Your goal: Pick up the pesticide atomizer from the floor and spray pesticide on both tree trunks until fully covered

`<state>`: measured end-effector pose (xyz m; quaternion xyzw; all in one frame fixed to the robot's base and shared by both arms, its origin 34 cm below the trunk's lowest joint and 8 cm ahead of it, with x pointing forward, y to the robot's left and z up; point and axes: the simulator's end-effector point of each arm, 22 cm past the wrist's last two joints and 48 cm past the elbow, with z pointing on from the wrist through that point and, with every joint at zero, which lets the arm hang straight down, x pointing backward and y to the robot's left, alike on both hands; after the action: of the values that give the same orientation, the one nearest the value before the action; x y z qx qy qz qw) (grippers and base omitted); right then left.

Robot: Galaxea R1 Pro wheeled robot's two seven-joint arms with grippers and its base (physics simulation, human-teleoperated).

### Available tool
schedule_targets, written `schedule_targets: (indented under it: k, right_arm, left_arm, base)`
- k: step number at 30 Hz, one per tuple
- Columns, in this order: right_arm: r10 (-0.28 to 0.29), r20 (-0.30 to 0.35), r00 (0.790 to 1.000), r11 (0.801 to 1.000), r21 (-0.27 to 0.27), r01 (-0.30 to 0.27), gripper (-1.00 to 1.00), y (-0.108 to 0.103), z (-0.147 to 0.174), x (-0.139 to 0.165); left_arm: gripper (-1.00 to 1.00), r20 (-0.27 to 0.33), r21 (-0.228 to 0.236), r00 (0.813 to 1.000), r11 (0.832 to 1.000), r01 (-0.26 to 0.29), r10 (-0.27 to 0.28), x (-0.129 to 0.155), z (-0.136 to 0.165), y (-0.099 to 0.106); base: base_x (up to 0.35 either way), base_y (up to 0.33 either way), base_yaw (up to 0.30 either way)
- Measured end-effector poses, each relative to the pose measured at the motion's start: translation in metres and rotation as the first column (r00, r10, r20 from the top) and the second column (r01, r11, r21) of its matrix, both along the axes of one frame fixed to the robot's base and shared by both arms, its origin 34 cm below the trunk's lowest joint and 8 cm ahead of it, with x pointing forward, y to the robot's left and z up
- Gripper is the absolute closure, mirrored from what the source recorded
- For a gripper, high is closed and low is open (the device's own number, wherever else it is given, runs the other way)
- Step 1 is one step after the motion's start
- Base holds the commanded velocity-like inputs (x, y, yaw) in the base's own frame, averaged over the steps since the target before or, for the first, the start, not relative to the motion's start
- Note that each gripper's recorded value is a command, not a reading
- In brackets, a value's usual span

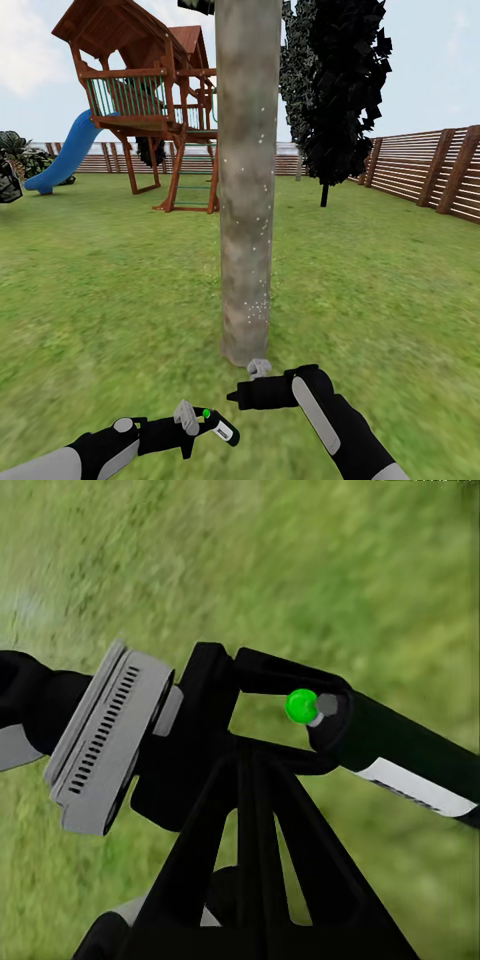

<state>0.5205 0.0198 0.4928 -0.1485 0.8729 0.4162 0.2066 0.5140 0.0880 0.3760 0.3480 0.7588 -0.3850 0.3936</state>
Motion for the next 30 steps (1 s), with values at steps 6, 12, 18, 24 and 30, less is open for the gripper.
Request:
schedule_targets:
  k: [6,12,18,24,30]
  right_arm:
    - [-0.001,-0.018,1.000,1.000,-0.007,0.001,1.00,0.006,-0.007,-0.003]
    - [-0.031,-0.003,1.000,0.999,-0.027,0.031,1.00,0.008,-0.012,0.003]
    - [-0.030,-0.017,0.999,0.999,-0.030,0.030,1.00,0.013,-0.019,0.000]
    - [-0.041,-0.006,0.999,0.999,-0.032,0.040,1.00,0.012,-0.022,0.003]
    - [-0.065,0.019,0.998,0.998,-0.022,0.066,1.00,0.014,-0.027,0.010]
  left_arm:
    - [1.00,0.000,-0.001,1.000,1.000,0.000,0.000,0.000,0.000,0.000]
    - [1.00,0.000,0.000,1.000,1.000,0.000,0.000,0.000,0.000,0.000]
    - [1.00,0.000,-0.001,1.000,1.000,0.000,0.000,0.000,0.000,0.000]
    - [1.00,0.000,0.000,1.000,1.000,-0.001,0.001,0.000,0.000,0.000]
    - [1.00,0.000,0.000,1.000,1.000,-0.001,0.001,0.000,0.000,0.000]
  base:
    - [0.000,0.000,0.000]
    - [0.000,0.000,0.000]
    - [0.000,0.000,0.000]
    - [0.000,0.000,0.000]
    - [0.000,0.000,0.000]
